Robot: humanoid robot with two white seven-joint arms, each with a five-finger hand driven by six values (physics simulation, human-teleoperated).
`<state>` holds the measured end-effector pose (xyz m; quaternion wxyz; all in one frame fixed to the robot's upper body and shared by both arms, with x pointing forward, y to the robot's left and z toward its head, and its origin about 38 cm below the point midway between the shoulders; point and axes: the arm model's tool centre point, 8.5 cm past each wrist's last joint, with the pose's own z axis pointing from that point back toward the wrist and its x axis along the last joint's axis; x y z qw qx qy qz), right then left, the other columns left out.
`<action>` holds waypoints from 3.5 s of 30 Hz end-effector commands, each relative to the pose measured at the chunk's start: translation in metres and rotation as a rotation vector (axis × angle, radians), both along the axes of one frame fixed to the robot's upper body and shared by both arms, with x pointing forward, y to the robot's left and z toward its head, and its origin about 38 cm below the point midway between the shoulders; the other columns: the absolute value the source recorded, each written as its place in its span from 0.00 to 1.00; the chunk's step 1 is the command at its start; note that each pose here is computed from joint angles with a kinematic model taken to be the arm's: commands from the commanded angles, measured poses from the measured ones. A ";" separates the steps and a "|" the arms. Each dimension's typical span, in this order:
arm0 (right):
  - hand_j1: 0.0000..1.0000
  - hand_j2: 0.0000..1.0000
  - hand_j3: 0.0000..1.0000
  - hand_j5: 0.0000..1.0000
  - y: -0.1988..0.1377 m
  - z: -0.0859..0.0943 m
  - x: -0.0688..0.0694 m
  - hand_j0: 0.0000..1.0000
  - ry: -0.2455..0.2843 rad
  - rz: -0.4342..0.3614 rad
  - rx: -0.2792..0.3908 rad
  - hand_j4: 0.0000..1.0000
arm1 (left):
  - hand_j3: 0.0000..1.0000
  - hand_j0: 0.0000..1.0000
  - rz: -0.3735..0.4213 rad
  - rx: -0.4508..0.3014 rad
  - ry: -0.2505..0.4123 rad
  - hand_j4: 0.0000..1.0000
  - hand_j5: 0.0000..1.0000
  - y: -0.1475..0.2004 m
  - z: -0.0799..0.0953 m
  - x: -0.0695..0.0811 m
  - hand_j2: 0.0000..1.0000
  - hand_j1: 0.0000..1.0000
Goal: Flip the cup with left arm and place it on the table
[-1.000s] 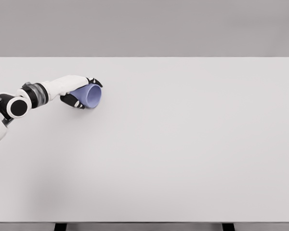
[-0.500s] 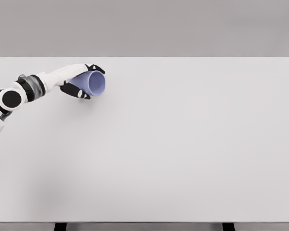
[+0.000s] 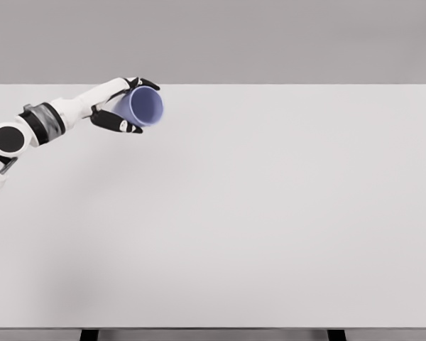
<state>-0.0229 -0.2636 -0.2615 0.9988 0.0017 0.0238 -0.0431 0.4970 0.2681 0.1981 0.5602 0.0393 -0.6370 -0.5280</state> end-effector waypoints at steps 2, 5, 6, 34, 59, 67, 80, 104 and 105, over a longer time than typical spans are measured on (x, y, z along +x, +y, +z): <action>1.00 1.00 1.00 1.00 0.000 0.000 0.000 1.00 0.000 0.000 0.000 1.00 | 0.80 0.80 0.006 -0.046 -0.004 0.80 0.80 -0.003 0.005 0.002 0.80 0.80; 1.00 1.00 1.00 1.00 0.000 0.000 0.000 1.00 0.000 0.000 0.000 1.00 | 0.80 0.80 0.016 -0.096 -0.003 0.80 0.80 -0.007 0.003 0.002 0.80 0.80; 1.00 1.00 1.00 1.00 0.000 0.000 0.000 1.00 0.000 0.000 0.000 1.00 | 0.80 0.80 0.017 -0.101 -0.002 0.80 0.80 -0.006 0.003 0.001 0.80 0.80; 1.00 1.00 1.00 1.00 0.000 0.000 0.000 1.00 0.000 0.000 0.000 1.00 | 0.81 0.81 0.028 -0.355 0.101 0.81 0.81 -0.004 -0.014 -0.011 0.81 0.81; 1.00 1.00 1.00 1.00 0.000 0.000 0.000 1.00 0.000 0.000 0.000 1.00 | 0.82 0.82 -0.008 -0.497 0.207 0.82 0.82 -0.020 -0.037 -0.039 0.82 0.82; 1.00 1.00 1.00 1.00 0.000 0.000 0.000 1.00 0.000 0.000 0.000 1.00 | 0.84 0.84 0.006 -0.505 0.237 0.84 0.84 -0.018 -0.050 -0.045 0.84 0.84; 1.00 1.00 1.00 1.00 0.000 0.000 0.000 1.00 0.000 0.000 0.000 1.00 | 0.93 0.93 0.008 -0.512 0.257 0.93 0.93 -0.022 -0.060 -0.049 0.93 0.93; 1.00 1.00 1.00 1.00 0.000 0.000 0.000 1.00 0.000 -0.001 0.000 1.00 | 1.00 1.00 0.006 -0.500 0.240 1.00 1.00 -0.019 -0.055 -0.050 1.00 1.00; 1.00 1.00 1.00 1.00 0.000 0.000 0.000 1.00 0.000 0.000 0.000 1.00 | 1.00 1.00 0.004 -0.500 0.239 1.00 1.00 -0.019 -0.054 -0.050 1.00 1.00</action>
